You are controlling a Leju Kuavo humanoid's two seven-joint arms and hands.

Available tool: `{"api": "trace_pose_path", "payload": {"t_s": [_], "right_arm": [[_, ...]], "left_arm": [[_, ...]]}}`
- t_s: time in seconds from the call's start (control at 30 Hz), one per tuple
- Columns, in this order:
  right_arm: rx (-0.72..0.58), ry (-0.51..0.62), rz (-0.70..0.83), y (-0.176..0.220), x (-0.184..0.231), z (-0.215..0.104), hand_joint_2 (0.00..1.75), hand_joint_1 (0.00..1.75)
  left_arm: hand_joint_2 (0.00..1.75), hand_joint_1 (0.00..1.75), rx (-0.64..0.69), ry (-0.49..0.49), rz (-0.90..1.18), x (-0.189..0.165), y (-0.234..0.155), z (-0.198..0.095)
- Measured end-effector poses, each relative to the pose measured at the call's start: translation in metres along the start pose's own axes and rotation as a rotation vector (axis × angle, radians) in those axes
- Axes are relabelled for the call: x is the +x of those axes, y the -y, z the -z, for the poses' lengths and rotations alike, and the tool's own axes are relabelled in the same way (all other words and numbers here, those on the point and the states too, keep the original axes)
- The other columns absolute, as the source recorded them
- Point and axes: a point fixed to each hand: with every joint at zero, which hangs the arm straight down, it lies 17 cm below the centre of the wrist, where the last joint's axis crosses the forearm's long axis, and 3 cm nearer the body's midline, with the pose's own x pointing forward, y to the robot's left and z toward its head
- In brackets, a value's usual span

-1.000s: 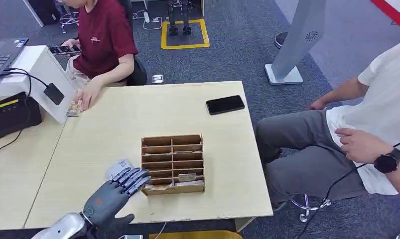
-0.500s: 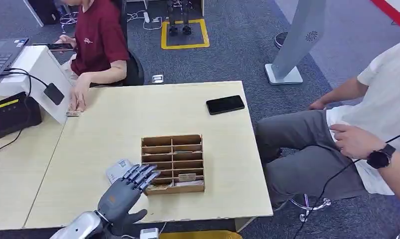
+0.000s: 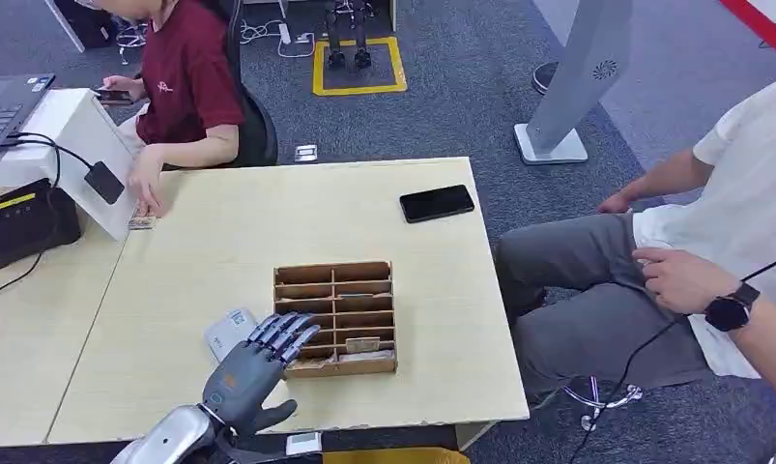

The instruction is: Pass the card to the sensor for recognition and then transmit it.

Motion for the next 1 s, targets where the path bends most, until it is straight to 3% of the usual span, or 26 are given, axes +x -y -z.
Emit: {"api": "trace_pose_path", "payload": {"t_s": [1.0], "right_arm": [[-0.009,0.015,-0.001,0.001,0.003,0.0,0.0,0.0]], "left_arm": [[1.75,0.0,-0.035,-0.014,-0.019,0.0,0.018,-0.007]]}}
